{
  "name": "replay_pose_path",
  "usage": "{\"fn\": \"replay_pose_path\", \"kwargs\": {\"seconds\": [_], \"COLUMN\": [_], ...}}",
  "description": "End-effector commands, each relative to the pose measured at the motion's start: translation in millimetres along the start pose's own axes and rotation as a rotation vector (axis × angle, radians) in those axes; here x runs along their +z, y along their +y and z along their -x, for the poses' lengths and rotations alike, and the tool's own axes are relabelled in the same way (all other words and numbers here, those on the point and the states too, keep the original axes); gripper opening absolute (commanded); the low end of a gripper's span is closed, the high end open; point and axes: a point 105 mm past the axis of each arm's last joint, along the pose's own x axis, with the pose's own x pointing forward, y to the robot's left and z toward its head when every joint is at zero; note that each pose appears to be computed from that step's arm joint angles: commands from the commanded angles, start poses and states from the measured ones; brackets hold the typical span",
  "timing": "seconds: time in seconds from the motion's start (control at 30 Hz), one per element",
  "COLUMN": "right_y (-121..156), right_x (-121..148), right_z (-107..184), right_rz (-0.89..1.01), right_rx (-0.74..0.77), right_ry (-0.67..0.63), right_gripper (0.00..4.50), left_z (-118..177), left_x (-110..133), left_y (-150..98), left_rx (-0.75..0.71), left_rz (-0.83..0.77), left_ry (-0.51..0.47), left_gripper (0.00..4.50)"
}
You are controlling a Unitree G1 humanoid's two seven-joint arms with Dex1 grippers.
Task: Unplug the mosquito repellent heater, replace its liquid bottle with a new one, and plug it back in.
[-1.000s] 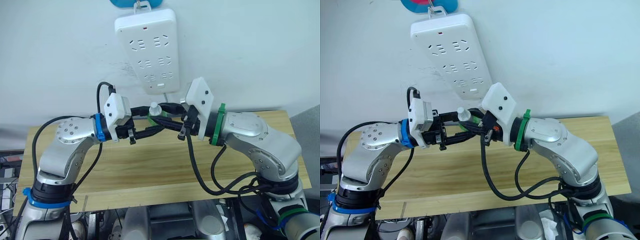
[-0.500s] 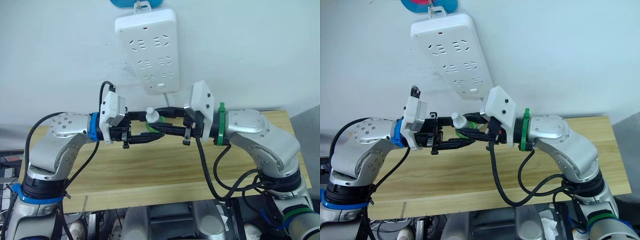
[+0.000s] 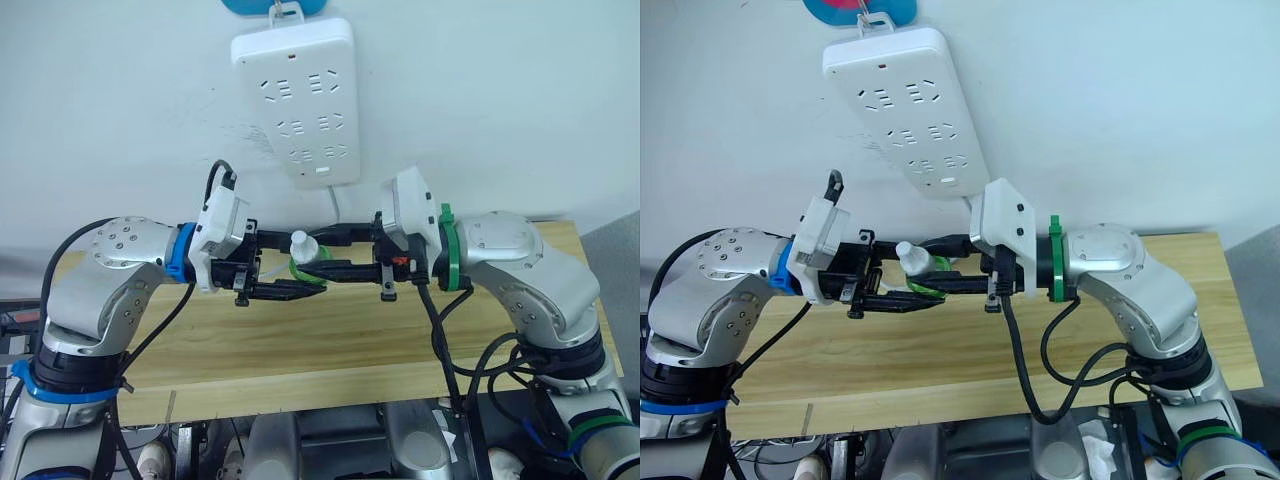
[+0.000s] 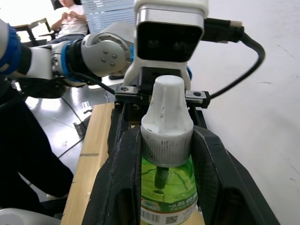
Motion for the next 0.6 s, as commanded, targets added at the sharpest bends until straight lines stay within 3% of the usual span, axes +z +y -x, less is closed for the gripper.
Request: {"fn": "replay_pose_path", "kwargs": {"seconds": [0.03,0.6], "right_y": [30.9,41.1], "right_x": [17.4,14.1], "right_z": [-10.9,-17.1], "right_rz": [0.087,0.162], "right_rx": [0.206,0.390], "right_ry": [-0.063,-0.091], "right_gripper": [1.13,1.13], "left_z": [-2.6,-12.3], "left_x": [4.5,10.6], "left_y": [-4.2,-17.7], "left_rx": [-0.053,-0.229], "left_rz": [0.007,0.045], "left_ry": [-0.012,-0.037], "left_gripper": [2.22,2.22]}}
